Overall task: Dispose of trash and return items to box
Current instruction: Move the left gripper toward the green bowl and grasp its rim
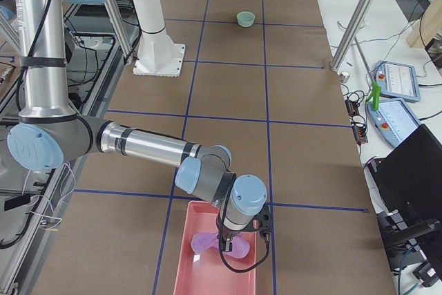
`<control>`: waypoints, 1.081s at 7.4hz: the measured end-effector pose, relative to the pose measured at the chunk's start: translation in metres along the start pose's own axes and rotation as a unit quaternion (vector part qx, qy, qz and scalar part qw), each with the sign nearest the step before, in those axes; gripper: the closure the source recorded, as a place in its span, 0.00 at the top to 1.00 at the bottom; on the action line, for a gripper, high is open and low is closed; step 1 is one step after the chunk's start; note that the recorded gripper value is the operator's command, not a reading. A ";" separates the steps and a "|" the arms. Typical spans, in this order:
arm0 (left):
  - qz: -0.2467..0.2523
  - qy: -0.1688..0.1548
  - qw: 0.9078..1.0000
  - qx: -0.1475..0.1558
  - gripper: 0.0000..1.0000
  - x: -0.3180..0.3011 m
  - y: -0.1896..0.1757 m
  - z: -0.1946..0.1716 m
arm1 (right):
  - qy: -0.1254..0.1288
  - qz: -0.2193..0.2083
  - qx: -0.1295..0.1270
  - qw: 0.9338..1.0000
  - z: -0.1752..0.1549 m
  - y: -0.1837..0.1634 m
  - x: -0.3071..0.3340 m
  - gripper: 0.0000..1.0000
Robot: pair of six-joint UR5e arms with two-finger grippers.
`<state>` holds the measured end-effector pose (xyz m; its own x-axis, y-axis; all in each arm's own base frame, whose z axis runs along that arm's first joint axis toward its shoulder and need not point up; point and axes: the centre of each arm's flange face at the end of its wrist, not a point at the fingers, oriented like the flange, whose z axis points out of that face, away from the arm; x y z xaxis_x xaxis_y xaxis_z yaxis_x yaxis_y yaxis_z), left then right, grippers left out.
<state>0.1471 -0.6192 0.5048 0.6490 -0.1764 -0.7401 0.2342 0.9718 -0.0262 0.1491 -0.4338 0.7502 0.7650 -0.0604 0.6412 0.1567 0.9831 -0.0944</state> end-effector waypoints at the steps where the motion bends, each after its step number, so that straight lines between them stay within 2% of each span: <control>1: 0.000 0.002 1.000 -0.003 0.98 0.005 0.003 0.007 | 0.000 0.000 0.000 1.000 0.001 0.000 0.000 1.00; 3: -0.005 0.008 1.000 -0.010 0.98 0.024 0.015 0.018 | 0.004 -0.004 0.011 1.000 -0.012 -0.007 -0.003 1.00; 7: 0.003 0.027 0.999 -0.024 0.98 0.065 0.049 0.039 | 0.017 -0.009 0.074 0.997 -0.081 -0.027 -0.016 1.00; 8: 0.015 0.031 0.999 -0.031 0.98 0.075 0.066 0.043 | 0.013 -0.004 0.092 0.996 -0.097 -0.033 -0.028 1.00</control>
<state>0.2423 -0.5748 0.4768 0.6082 -0.1397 -0.7814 0.1691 0.9846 -0.0445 0.1836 -0.4810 0.6614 0.7801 -0.0699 0.6218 0.0476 0.9975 0.0524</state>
